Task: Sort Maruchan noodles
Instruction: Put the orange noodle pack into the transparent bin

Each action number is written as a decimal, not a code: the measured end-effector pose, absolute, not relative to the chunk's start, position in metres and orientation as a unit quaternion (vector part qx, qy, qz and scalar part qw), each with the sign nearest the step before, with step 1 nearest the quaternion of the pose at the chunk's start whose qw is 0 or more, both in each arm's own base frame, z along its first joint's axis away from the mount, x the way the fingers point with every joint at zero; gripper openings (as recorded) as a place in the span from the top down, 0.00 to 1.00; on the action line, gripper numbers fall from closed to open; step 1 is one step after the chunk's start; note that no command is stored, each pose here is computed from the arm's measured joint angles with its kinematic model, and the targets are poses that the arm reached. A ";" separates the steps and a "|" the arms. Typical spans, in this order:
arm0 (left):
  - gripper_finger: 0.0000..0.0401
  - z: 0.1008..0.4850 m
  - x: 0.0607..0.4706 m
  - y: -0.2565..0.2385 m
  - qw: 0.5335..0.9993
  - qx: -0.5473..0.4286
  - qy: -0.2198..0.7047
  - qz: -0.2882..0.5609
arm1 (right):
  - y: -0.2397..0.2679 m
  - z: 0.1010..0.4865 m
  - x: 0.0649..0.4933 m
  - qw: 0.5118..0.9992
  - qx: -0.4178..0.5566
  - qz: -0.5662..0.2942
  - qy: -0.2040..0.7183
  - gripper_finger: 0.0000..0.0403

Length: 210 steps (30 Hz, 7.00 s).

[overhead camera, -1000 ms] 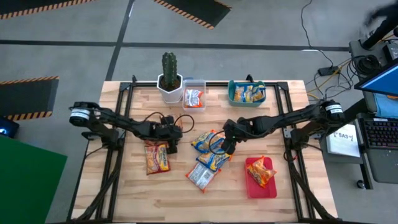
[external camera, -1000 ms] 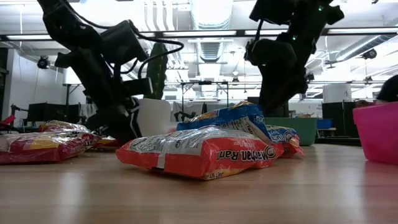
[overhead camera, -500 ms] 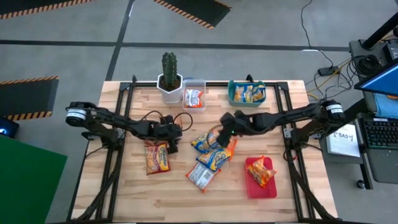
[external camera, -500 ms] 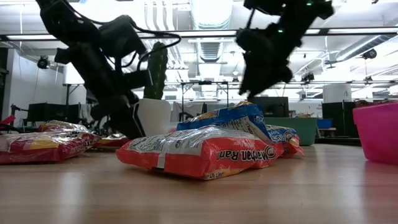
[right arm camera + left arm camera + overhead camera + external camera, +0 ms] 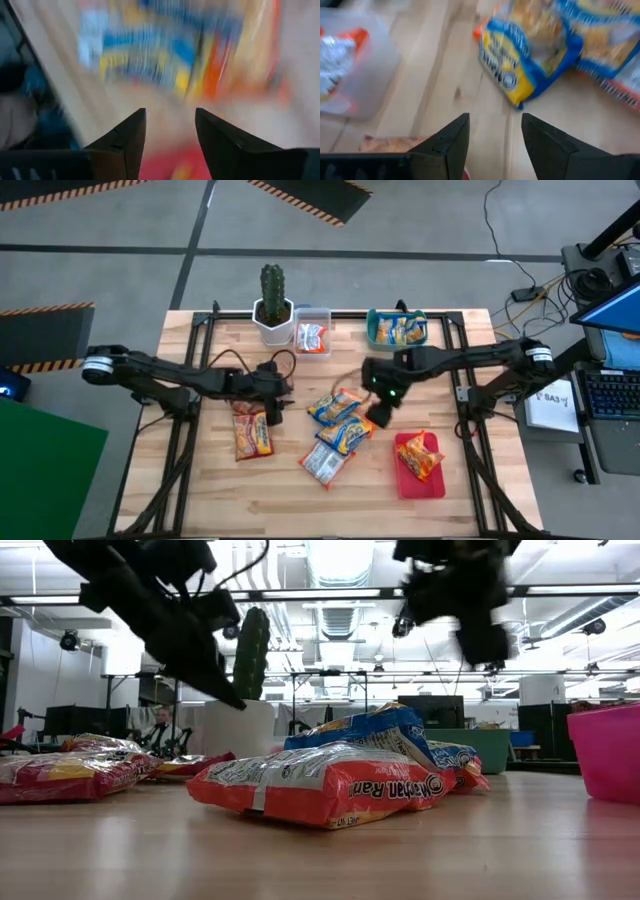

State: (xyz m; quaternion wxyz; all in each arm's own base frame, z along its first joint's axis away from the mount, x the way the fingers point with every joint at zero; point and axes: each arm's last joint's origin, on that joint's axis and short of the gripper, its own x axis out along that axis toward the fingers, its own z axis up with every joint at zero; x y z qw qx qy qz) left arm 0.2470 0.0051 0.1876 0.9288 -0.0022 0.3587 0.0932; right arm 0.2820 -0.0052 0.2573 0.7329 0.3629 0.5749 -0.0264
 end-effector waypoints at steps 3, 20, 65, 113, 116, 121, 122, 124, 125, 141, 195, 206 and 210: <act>0.59 0.195 0.246 0.005 0.937 -0.001 0.336 0.092 | 0.016 0.262 0.267 0.657 0.388 -0.068 0.643 0.60; 0.59 0.199 0.249 0.005 0.945 -0.002 0.314 0.092 | 0.124 0.248 0.212 0.517 0.359 -0.244 0.738 0.44; 0.59 0.200 0.257 0.000 0.950 -0.023 0.300 0.089 | 0.124 0.248 0.208 0.627 0.311 -0.205 0.684 0.98; 0.59 0.309 0.149 0.005 0.981 0.123 0.063 0.138 | -0.220 0.201 0.406 0.920 0.143 -0.359 0.067 0.98; 0.59 0.308 0.148 0.005 0.980 0.124 0.065 0.138 | -0.231 0.188 0.414 0.921 0.146 -0.356 0.068 0.98; 0.59 0.307 0.150 0.005 0.980 0.127 0.072 0.137 | -0.238 0.180 0.428 0.925 0.134 -0.351 0.065 0.98; 0.59 0.306 0.150 0.005 0.979 0.129 0.074 0.137 | -0.239 0.178 0.430 0.925 0.132 -0.350 0.066 0.98; 0.59 0.306 0.152 0.005 0.979 0.130 0.077 0.136 | -0.240 0.177 0.432 0.925 0.133 -0.350 0.066 0.98; 0.59 0.305 0.152 0.005 0.979 0.130 0.079 0.136 | -0.240 0.177 0.432 0.925 0.134 -0.350 0.067 0.98; 0.59 0.302 0.157 0.005 0.977 0.137 0.088 0.135 | -0.241 0.201 0.430 0.900 0.230 -0.370 -0.021 0.98; 0.59 0.301 0.159 0.005 0.977 0.137 0.093 0.133 | -0.206 0.196 0.432 0.837 0.129 -0.431 0.311 0.97; 0.59 0.301 0.159 0.005 0.977 0.137 0.093 0.133 | -0.207 0.195 0.431 0.831 0.113 -0.443 0.317 0.97; 0.59 0.301 0.159 0.005 0.977 0.138 0.094 0.133 | -0.208 0.195 0.431 0.831 0.113 -0.444 0.317 0.95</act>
